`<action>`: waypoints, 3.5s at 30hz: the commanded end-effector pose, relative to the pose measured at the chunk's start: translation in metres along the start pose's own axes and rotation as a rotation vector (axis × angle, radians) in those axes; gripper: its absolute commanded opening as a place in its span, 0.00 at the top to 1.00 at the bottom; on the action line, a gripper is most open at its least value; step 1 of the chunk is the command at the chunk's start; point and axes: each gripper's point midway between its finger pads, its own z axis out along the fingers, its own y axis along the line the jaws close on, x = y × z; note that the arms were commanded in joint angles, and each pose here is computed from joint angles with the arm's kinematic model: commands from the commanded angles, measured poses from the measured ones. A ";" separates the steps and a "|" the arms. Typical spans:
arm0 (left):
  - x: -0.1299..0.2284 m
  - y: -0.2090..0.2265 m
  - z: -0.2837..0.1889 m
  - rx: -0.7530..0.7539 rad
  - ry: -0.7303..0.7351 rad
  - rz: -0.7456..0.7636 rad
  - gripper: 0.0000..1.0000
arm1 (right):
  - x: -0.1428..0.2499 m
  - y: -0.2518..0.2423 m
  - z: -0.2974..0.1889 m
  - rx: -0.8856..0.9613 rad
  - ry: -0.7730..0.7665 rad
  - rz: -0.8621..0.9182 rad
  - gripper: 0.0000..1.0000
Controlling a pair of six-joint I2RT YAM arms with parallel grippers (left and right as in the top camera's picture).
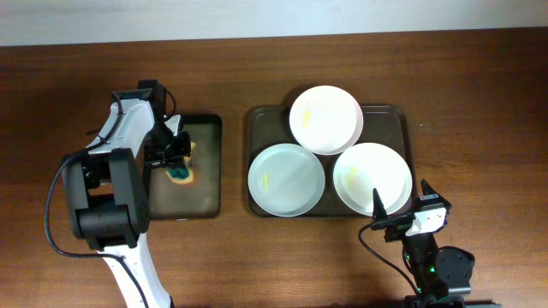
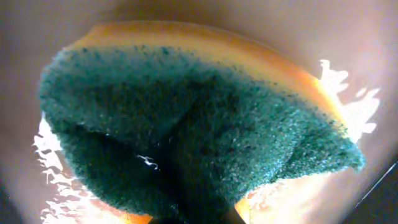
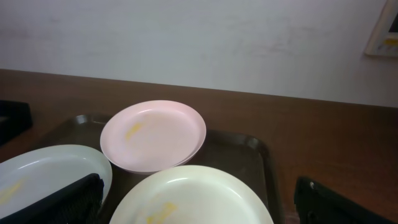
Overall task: Clean dirty plates on tray and stack at the side
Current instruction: 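Grasp the green-yellow sponge with the left gripper and dip it in water, then lift the sponge out of the black tray with the left gripper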
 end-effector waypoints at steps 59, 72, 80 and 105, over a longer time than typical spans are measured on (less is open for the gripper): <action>-0.004 0.003 0.004 -0.011 -0.003 -0.003 0.01 | 0.004 0.001 0.000 -0.002 0.009 0.009 0.02; -0.045 0.000 0.001 -0.001 -0.170 0.016 1.00 | 0.004 0.001 0.000 -0.002 0.009 0.009 0.01; -0.038 0.000 0.002 -0.002 -0.139 0.013 0.00 | 0.004 0.001 0.000 -0.002 0.009 0.009 0.02; 0.006 0.003 0.004 -0.013 0.038 -0.007 0.01 | 0.004 0.001 0.000 -0.002 0.009 0.009 0.02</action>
